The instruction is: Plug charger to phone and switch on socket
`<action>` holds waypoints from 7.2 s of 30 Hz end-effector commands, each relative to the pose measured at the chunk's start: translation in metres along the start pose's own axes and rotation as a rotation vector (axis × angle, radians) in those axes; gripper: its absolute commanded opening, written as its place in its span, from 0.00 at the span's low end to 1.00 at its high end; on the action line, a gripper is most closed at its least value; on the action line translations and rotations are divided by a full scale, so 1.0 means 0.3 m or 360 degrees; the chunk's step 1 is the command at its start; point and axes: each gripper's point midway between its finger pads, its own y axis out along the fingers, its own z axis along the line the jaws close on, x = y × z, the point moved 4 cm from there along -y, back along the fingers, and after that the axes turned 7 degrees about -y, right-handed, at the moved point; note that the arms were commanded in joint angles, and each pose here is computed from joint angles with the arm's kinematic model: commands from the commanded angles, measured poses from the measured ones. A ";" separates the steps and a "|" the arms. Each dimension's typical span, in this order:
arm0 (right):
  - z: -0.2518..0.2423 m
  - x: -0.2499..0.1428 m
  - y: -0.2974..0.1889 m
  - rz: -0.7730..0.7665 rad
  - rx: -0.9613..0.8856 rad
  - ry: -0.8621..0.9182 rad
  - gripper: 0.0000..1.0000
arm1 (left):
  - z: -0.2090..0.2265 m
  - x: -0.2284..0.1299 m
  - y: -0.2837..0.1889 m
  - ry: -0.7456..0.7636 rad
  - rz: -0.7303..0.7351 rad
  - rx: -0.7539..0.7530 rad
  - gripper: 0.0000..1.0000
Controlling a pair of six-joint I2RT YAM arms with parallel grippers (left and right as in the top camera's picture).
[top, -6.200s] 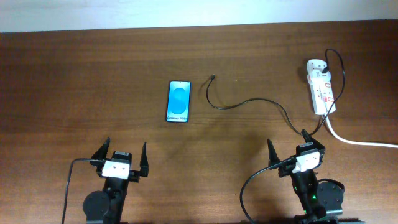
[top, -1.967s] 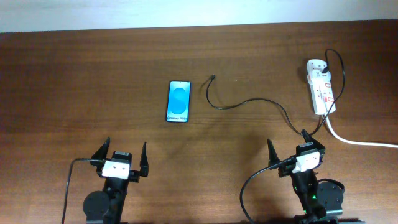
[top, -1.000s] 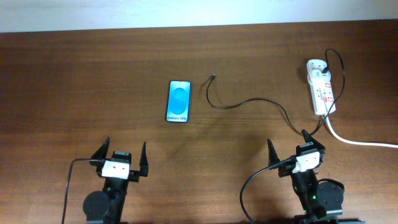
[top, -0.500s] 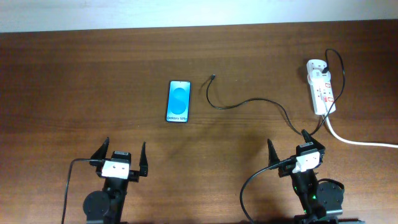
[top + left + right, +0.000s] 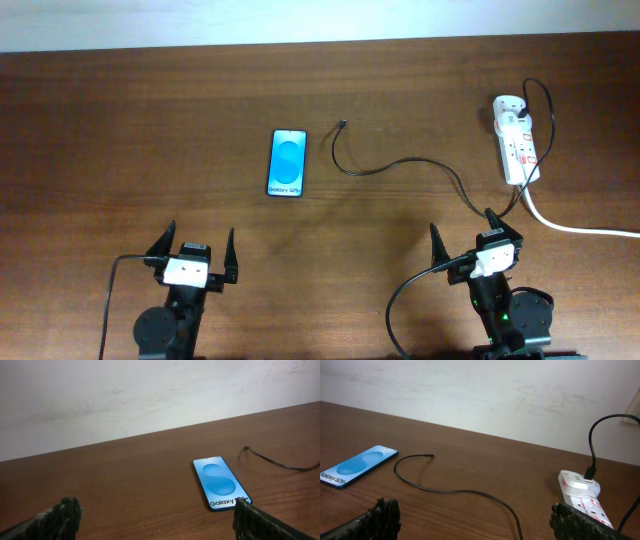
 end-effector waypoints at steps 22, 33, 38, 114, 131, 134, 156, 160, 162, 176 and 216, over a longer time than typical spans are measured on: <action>0.005 -0.006 0.000 0.0003 0.0008 0.0017 0.99 | 0.009 0.020 -0.002 0.0031 -0.0052 0.0029 0.99; 0.005 -0.006 0.000 0.0003 0.0008 0.0017 0.98 | 0.009 0.018 -0.002 0.0031 -0.0047 0.0028 0.99; 0.005 -0.006 0.000 0.0003 0.0008 0.0017 0.99 | 0.010 0.035 -0.002 -0.0023 -0.0043 0.0026 0.99; 0.005 -0.006 0.000 0.0003 0.0008 0.0017 0.98 | -0.397 -0.388 0.885 -0.0277 0.2212 0.0027 0.94; 0.005 -0.006 0.000 0.0003 0.0008 0.0017 0.99 | -0.410 -0.391 0.853 -0.0152 0.2226 0.0178 0.88; 0.005 -0.006 0.000 0.0003 0.0008 0.0017 0.98 | -0.403 -0.390 0.855 -0.0128 0.2215 0.0203 0.88; 0.005 -0.006 0.000 0.0003 0.0008 0.0017 0.99 | -0.389 -0.150 0.941 -0.0186 0.2063 0.0196 0.53; 0.005 -0.006 0.000 0.0003 0.0008 0.0017 0.98 | -0.354 -0.110 0.941 -0.0223 0.2075 0.0221 0.03; 0.005 -0.006 0.000 0.0003 0.0008 0.0017 0.98 | -0.342 -0.070 0.950 -0.0239 0.2048 0.0225 0.00; 0.005 -0.005 0.000 0.0001 0.0009 0.0016 0.99 | -0.398 0.048 0.927 -0.1267 0.2226 0.0176 0.00; -0.088 0.419 0.083 0.0809 0.0135 0.0752 0.98 | -0.404 0.278 0.748 -0.2889 0.3130 0.0043 0.00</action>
